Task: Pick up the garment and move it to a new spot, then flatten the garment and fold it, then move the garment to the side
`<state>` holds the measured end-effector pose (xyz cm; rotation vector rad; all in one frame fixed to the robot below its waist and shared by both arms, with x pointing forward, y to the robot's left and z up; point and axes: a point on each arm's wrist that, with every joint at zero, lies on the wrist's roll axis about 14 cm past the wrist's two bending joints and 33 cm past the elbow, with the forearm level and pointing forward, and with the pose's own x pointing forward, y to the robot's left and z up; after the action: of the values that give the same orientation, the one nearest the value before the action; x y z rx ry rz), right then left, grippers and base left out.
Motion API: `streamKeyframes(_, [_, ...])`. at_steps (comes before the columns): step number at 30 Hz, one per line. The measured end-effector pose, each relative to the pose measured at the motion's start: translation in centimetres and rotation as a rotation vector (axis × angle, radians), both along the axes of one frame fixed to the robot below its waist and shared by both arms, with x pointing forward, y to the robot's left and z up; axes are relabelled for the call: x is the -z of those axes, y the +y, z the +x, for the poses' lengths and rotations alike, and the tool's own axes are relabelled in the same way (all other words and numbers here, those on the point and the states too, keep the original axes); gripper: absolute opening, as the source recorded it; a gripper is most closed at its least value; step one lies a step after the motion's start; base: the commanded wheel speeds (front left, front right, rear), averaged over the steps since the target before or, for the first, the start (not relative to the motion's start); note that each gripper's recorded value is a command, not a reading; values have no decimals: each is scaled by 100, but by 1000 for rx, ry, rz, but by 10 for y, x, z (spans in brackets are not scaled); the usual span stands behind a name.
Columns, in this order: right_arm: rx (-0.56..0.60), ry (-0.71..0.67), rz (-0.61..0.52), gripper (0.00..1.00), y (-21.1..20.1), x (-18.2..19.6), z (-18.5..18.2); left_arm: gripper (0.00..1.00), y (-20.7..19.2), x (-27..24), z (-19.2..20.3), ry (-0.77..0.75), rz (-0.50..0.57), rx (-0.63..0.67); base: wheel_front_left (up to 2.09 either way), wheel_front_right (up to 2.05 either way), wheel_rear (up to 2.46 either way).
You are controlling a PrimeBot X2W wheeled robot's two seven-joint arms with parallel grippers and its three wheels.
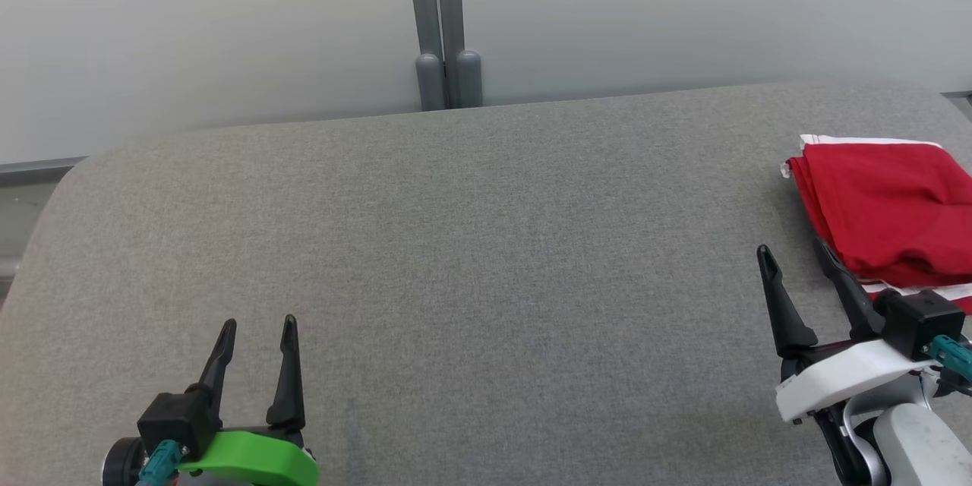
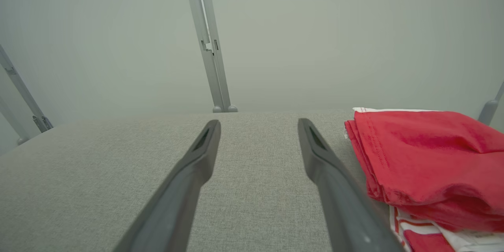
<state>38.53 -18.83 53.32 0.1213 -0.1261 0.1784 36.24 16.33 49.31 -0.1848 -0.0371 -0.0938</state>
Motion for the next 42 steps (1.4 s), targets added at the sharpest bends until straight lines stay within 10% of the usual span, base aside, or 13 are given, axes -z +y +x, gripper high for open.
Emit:
streamKeyframes(2, [0,1,2,100,0,0,0,100,-3,2,0,7,0,9,0,0,0])
streamKeyframes(3, [2,7,6,0,0,2,-1,0,-3,4,-1,13,-2,12,0,0,0])
streamKeyframes(42, [104,212,588,0,-10,38,-6,0,21,28,-1,172,-551,-114,0,0,0])
